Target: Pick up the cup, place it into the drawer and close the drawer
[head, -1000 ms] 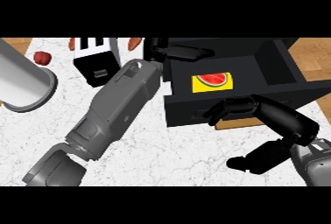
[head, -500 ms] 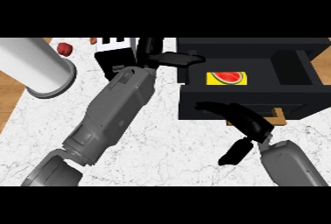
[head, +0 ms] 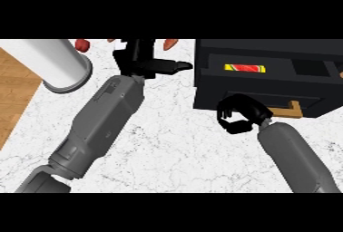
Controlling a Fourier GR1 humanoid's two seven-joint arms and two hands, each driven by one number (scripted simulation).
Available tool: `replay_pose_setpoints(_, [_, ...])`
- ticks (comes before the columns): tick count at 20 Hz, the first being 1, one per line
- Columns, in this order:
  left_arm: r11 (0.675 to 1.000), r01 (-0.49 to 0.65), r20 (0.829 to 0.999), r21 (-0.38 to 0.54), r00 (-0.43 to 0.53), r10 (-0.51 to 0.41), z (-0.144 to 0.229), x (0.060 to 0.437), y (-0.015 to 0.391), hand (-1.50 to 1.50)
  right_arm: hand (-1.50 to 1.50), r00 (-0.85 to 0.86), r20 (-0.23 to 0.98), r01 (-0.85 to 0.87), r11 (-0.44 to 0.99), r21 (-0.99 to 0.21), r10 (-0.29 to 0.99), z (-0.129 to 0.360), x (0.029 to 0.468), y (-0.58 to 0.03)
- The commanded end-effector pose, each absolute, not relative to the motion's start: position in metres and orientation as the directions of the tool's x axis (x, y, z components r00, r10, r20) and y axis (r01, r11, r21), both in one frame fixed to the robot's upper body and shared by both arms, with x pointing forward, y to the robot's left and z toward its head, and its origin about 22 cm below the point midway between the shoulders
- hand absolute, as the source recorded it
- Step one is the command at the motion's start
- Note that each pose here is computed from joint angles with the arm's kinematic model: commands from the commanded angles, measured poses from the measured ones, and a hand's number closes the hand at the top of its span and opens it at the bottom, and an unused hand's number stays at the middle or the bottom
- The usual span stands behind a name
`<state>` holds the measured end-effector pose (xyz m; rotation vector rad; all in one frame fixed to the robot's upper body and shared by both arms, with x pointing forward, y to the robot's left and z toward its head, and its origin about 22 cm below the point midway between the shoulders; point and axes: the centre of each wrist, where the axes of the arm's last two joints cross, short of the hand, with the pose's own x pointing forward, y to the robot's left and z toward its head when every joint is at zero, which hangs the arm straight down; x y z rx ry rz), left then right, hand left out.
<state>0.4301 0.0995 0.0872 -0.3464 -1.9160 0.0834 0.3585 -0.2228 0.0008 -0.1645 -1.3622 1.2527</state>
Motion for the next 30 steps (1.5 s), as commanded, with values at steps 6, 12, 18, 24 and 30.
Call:
replay_pose_setpoints(6, [0.947, 0.217, 0.898, -0.237, -0.324, 0.299, 0.078, 0.424, 0.142, -1.50, 1.50, -0.271, 0.678, -0.384, 0.569, -0.727, 0.684, 0.041, 0.415, -0.266])
replay_pose_setpoints(12, [0.941, 0.255, 0.908, -0.223, -0.298, 0.296, 0.076, 0.419, 0.151, -1.50, 1.50, -0.223, 0.692, -0.263, 0.641, -0.721, 0.687, 0.080, 0.434, -0.289])
replay_pose_setpoints(18, [0.935, 0.277, 0.905, -0.222, -0.300, 0.303, 0.059, 0.410, 0.158, -1.50, 1.50, -0.213, 0.732, -0.231, 0.695, -0.681, 0.647, 0.095, 0.436, -0.300])
replay_pose_setpoints(24, [0.930, 0.286, 0.910, -0.232, -0.275, 0.311, 0.059, 0.409, 0.167, -1.50, 1.50, -0.239, 0.741, -0.235, 0.703, -0.671, 0.628, 0.119, 0.437, -0.317])
replay_pose_setpoints(30, [0.915, 0.324, 0.902, -0.241, -0.273, 0.334, 0.060, 0.407, 0.166, -1.50, 1.50, -0.236, 0.773, -0.259, 0.728, -0.635, 0.589, 0.128, 0.435, -0.327])
